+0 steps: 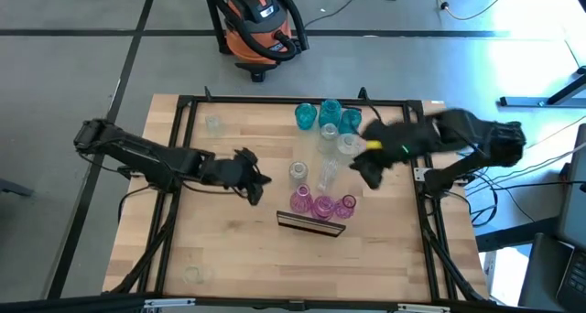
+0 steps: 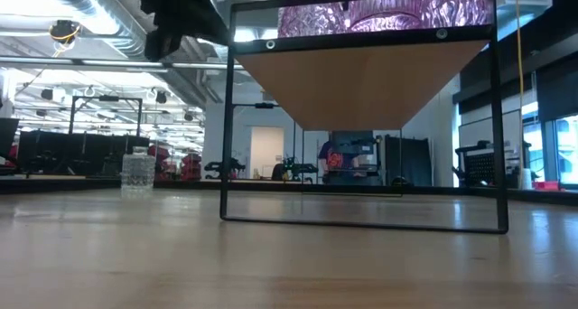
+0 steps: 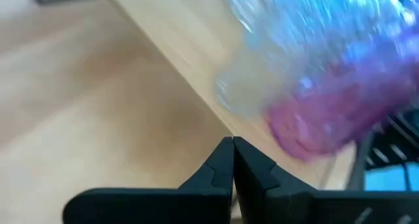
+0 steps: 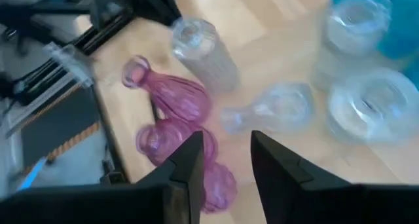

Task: Sort vases onto shelf
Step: Adjust the pink vase on the shelf

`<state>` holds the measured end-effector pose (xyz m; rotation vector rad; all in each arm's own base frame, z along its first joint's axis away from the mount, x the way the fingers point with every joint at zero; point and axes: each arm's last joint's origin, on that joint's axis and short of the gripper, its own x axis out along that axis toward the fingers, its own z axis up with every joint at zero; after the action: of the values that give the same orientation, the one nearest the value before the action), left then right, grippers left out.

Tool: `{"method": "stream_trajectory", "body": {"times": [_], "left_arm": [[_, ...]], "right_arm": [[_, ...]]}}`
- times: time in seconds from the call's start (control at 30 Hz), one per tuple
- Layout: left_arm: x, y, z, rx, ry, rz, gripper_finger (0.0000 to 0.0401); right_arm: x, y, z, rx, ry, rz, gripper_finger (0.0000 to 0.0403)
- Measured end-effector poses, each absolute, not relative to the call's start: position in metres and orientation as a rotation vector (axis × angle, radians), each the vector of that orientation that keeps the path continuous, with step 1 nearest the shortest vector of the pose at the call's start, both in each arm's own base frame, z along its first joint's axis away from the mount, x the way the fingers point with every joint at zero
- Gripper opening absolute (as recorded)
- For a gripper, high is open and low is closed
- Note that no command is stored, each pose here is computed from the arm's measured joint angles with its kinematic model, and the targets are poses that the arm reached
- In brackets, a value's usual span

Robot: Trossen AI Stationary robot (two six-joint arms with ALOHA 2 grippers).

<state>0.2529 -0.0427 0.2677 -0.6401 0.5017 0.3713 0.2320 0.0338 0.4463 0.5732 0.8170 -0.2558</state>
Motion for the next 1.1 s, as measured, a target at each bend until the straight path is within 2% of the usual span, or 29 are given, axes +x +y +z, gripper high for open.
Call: {"method": "stream_trajectory", "body": {"times": [0.17,0.33,0.43,0.6,0.77,1.1], "left_arm": [[0.229,-0.013,0.280,-0.609,0.548,0.408,0.0000],[0.223,0.021,0.263,-0.644,0.618,0.257,0.0000],[0.216,0.041,0.249,-0.673,0.684,0.194,0.0000],[0.210,0.063,0.247,-0.646,0.668,0.137,0.0000],[0.206,0.072,0.247,-0.637,0.662,0.124,0.0000],[0.205,0.073,0.247,-0.622,0.658,0.084,0.0000]], "right_arm": [[0.205,0.067,0.411,0.668,0.819,-0.436,0.0108],[0.201,0.087,0.361,0.871,0.830,-0.515,0.0106],[0.207,0.090,0.339,0.950,0.828,-0.598,0.0091],[0.217,0.103,0.313,0.993,0.906,-0.696,0.0055],[0.223,0.119,0.295,1.040,0.986,-0.774,0.0033],[0.236,0.128,0.292,1.109,0.885,-0.742,0.0030]]}}
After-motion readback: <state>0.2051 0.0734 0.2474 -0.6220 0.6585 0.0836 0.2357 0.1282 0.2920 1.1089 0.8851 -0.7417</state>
